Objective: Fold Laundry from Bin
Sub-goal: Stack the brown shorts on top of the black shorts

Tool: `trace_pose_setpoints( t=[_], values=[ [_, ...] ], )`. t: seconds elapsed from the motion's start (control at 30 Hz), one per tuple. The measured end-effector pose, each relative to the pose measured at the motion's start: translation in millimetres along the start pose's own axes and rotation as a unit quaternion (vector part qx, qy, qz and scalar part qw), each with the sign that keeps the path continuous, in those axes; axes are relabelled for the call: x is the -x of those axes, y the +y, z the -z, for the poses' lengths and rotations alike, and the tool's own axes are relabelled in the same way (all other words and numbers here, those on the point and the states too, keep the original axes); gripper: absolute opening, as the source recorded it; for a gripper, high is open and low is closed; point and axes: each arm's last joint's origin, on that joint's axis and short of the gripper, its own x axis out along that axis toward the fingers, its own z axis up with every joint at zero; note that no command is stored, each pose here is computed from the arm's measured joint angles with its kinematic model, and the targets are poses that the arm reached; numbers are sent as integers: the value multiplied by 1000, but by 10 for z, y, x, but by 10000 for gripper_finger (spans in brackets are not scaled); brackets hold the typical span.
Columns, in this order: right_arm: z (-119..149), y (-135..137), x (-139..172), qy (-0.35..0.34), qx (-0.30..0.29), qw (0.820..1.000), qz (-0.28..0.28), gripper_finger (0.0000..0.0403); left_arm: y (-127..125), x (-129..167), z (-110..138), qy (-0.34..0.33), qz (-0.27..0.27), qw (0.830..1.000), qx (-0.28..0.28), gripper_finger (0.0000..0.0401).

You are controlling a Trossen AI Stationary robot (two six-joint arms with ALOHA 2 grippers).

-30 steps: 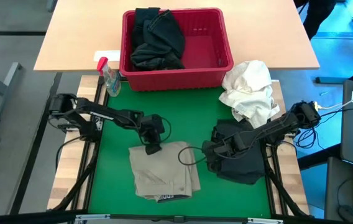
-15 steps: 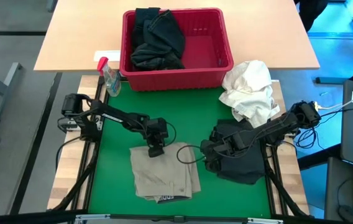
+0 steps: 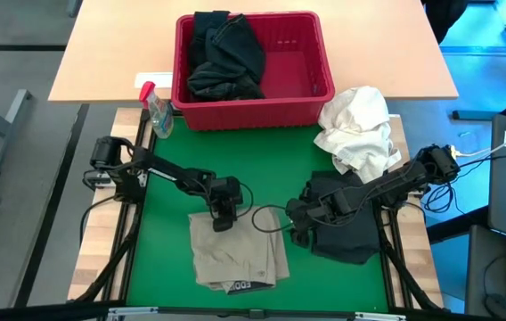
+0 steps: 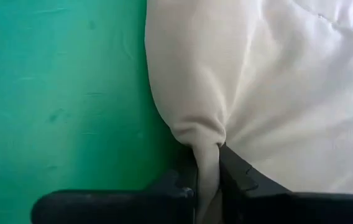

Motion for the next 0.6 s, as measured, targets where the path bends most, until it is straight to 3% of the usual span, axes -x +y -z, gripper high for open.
trace_pose_setpoints(
  t=[0.27, 0.6],
  values=[
    [-80, 50, 4, -43, 6, 999, -22, 376, -262, 49, -94, -9, -13, 1000, -19, 16],
    [-238, 73, 22, -126, 29, 991, -25, 376, -670, 176, -300, -28, -81, 991, -107, 16]
  ],
)
